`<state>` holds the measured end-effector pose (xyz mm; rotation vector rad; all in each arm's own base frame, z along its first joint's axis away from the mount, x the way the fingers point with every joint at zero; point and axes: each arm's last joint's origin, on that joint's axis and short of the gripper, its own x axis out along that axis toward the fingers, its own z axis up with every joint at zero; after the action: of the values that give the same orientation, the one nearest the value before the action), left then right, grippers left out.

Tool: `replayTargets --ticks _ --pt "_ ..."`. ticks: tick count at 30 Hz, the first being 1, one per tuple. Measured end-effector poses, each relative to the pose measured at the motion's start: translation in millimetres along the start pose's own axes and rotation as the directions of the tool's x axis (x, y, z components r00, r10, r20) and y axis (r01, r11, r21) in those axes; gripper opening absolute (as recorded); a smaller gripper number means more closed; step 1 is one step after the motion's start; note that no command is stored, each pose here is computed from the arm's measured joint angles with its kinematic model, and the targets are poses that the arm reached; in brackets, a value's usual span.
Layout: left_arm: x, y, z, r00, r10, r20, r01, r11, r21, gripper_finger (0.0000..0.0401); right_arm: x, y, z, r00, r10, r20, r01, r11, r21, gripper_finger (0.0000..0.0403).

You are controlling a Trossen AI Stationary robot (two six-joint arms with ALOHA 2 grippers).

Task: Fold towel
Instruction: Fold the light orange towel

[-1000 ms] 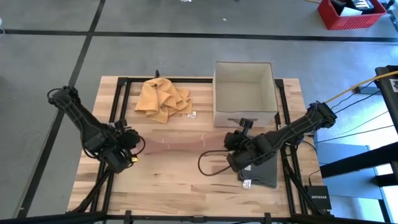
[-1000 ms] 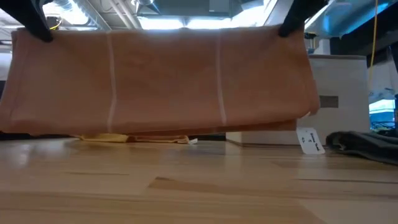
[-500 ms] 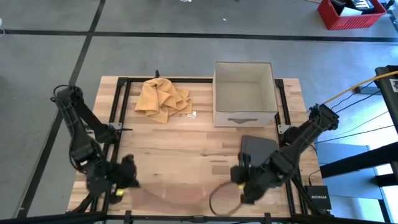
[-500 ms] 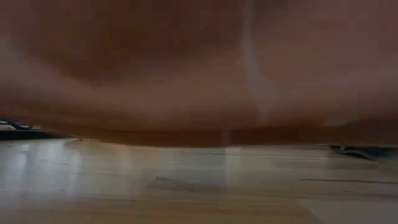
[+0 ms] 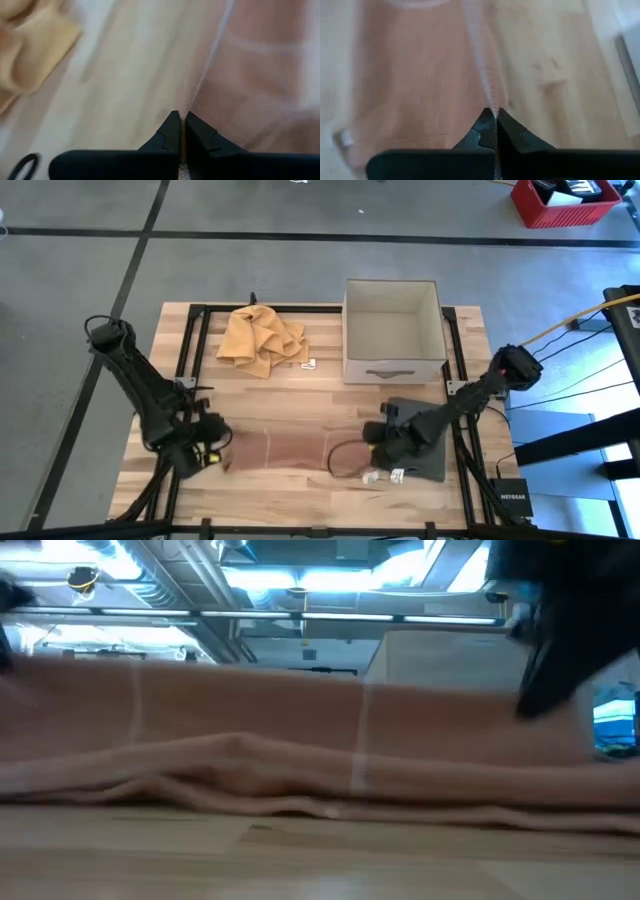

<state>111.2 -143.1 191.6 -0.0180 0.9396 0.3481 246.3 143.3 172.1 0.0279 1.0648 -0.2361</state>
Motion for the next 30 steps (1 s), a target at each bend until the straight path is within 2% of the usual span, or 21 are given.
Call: replayTargets --ticks 4,9,13,17,20,23,26,30 --pt "26.1 18.0 -22.0 0.995 0.101 -0.025 -0.101 0.995 -0.025 0.0001 24.5 -21.8 -12.5 0.999 -0.054 -0.007 0.054 0.997 0.048 0.0001" --pt "32.5 23.6 -25.8 0.990 0.131 -0.045 -0.130 0.991 0.011 0.0001 30.5 -28.4 -10.1 0.999 -0.050 0.004 0.050 0.998 0.049 0.0009" --pt "32.4 23.0 -24.7 0.990 0.121 -0.072 -0.114 0.989 0.098 0.0001 28.7 -28.8 -5.9 0.999 -0.046 -0.005 0.046 0.999 0.003 0.0020" --pt "32.5 17.7 -26.0 0.987 0.051 -0.156 -0.010 0.967 0.255 0.0007 27.7 -28.5 -6.2 0.999 -0.040 -0.023 0.039 0.998 -0.039 0.0025" --pt "33.3 17.9 -26.8 0.982 0.043 -0.186 0.010 0.961 0.277 0.0029 28.2 -29.1 -7.8 0.999 -0.042 -0.032 0.040 0.998 -0.041 0.0028" --pt "34.3 18.9 -25.7 0.978 0.044 -0.206 0.010 0.966 0.257 0.0067 28.4 -29.5 -7.9 0.999 -0.041 -0.036 0.040 0.999 -0.025 0.0048" --pt "33.5 18.7 -22.3 0.967 0.037 -0.250 0.021 0.974 0.225 0.0112 28.2 -28.8 -8.6 0.998 -0.022 -0.053 0.021 1.000 -0.020 0.0087" --pt "17.3 7.0 0.1 0.954 -0.061 -0.294 0.099 0.988 0.117 0.0154 12.5 -23.5 5.6 0.991 0.044 -0.126 -0.047 0.999 -0.019 0.0145"
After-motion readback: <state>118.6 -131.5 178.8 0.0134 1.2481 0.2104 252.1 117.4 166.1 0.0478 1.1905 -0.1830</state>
